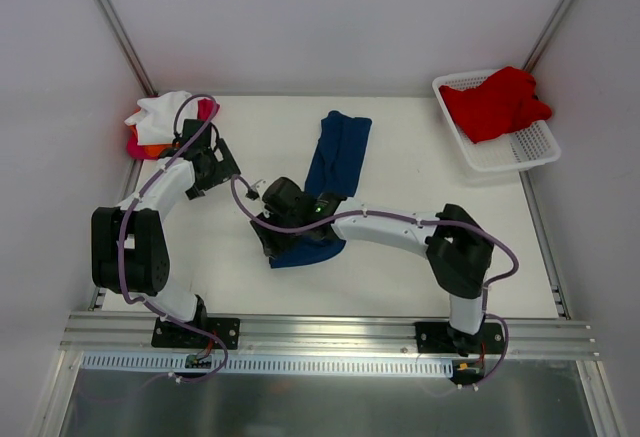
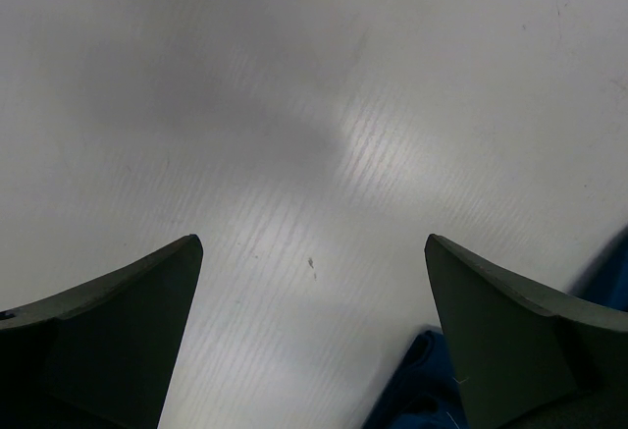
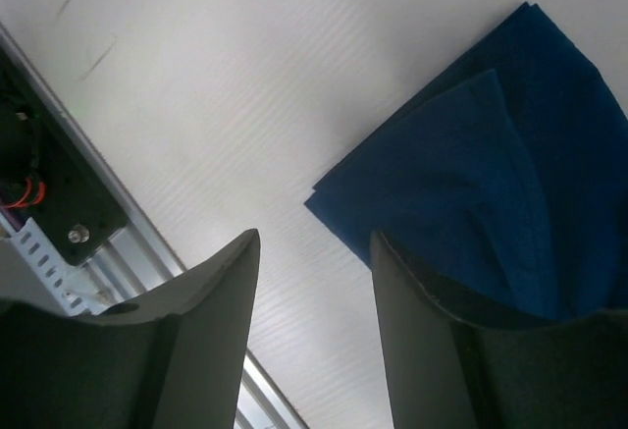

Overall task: Fold and stack the t-shirts
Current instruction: Rotate the tshirt 90 degrees

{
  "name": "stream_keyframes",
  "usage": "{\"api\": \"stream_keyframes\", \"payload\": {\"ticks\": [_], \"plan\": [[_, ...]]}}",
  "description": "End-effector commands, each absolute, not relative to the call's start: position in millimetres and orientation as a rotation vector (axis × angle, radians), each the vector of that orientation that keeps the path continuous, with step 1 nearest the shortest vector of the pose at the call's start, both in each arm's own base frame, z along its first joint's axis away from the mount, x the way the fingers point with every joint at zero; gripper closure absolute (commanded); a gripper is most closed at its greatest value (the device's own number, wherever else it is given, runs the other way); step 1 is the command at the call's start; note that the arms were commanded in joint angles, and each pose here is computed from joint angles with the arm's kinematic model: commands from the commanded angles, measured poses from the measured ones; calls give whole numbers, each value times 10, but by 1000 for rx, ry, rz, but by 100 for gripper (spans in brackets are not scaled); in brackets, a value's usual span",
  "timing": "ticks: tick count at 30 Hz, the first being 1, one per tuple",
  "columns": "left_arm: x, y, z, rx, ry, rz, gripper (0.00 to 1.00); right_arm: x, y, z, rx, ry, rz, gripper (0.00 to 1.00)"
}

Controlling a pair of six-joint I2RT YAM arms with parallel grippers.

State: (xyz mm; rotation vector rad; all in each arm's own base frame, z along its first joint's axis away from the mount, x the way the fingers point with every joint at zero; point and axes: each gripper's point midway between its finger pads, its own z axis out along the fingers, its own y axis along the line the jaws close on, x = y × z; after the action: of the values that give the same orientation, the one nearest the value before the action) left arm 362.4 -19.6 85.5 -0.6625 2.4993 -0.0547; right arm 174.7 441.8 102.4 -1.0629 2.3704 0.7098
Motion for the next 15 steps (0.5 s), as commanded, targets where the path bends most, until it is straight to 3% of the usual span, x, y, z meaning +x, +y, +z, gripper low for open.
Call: {"api": "stream_keyframes", "payload": {"ticks": [1, 15], "plan": [[3628, -149, 992, -647, 2460, -66, 1, 1878, 4433, 964, -1078, 2367, 689, 47], [3598, -123, 1015, -651, 2451, -57, 1, 1909, 4441, 413, -1053, 2485, 751, 48]]}}
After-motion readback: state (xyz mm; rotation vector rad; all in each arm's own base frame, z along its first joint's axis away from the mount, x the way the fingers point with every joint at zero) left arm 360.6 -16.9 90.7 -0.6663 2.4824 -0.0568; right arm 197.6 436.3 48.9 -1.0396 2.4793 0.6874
